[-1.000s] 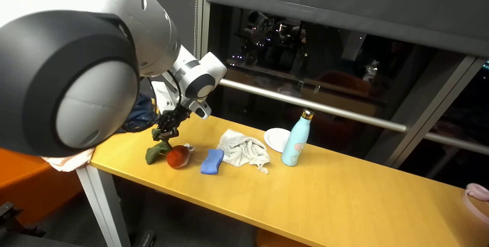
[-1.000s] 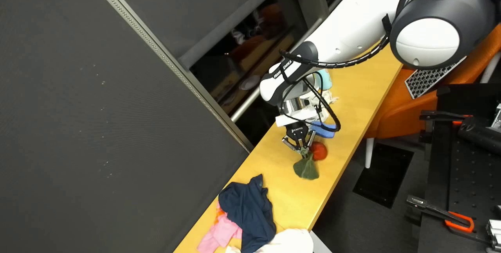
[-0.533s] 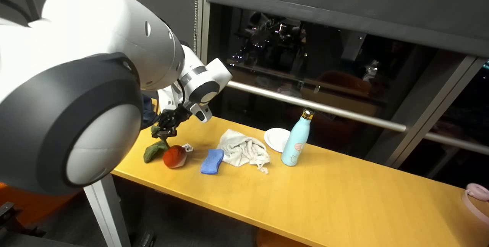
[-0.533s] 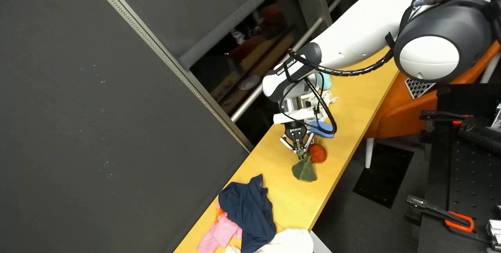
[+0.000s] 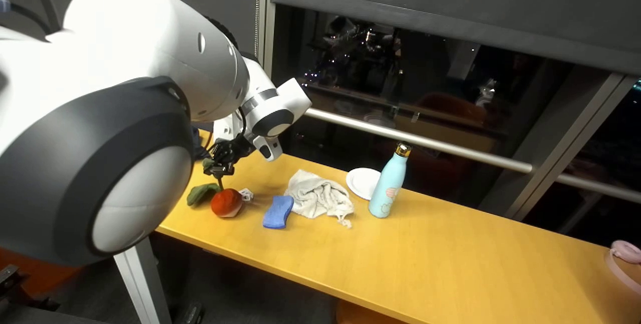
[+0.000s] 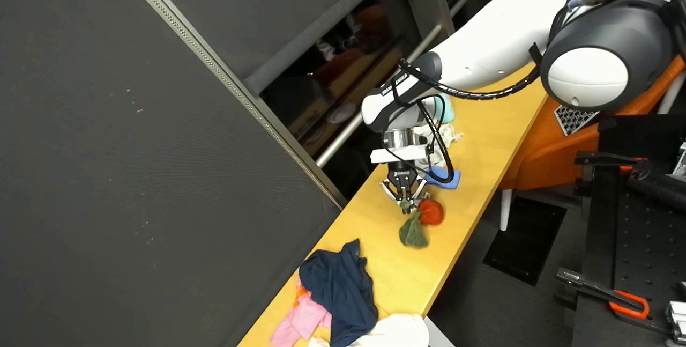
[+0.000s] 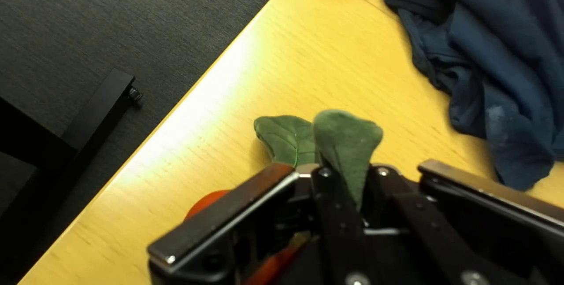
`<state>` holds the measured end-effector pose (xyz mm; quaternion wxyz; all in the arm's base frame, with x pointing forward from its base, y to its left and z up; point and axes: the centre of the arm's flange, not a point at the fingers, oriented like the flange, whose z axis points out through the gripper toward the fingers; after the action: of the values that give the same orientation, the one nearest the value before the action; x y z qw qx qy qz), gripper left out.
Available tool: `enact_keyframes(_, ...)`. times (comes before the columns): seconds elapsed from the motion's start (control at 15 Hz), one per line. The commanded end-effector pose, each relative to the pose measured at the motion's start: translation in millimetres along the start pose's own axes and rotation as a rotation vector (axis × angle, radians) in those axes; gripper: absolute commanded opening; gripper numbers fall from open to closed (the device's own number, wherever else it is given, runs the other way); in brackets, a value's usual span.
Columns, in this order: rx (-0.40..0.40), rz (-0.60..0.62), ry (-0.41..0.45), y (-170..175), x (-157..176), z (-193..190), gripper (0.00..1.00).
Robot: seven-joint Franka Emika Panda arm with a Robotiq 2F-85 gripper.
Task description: Pick up the orange toy with green leaves and move it to the left of the blue object, place the green leaves facing the window
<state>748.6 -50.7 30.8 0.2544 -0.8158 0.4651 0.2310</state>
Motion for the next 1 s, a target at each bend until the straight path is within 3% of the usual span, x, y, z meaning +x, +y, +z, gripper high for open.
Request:
enact_keyframes(0.0,0.095,0.045,0.0,-29.8,37.0,-10.8,0.02)
enact_keyframes(0.4,0.149,0.067,0.038,-28.2,46.1,-19.3,0.02)
enact_keyframes(0.93,0.149,0.081,0.049,-18.4,43.5,-17.8,0.02)
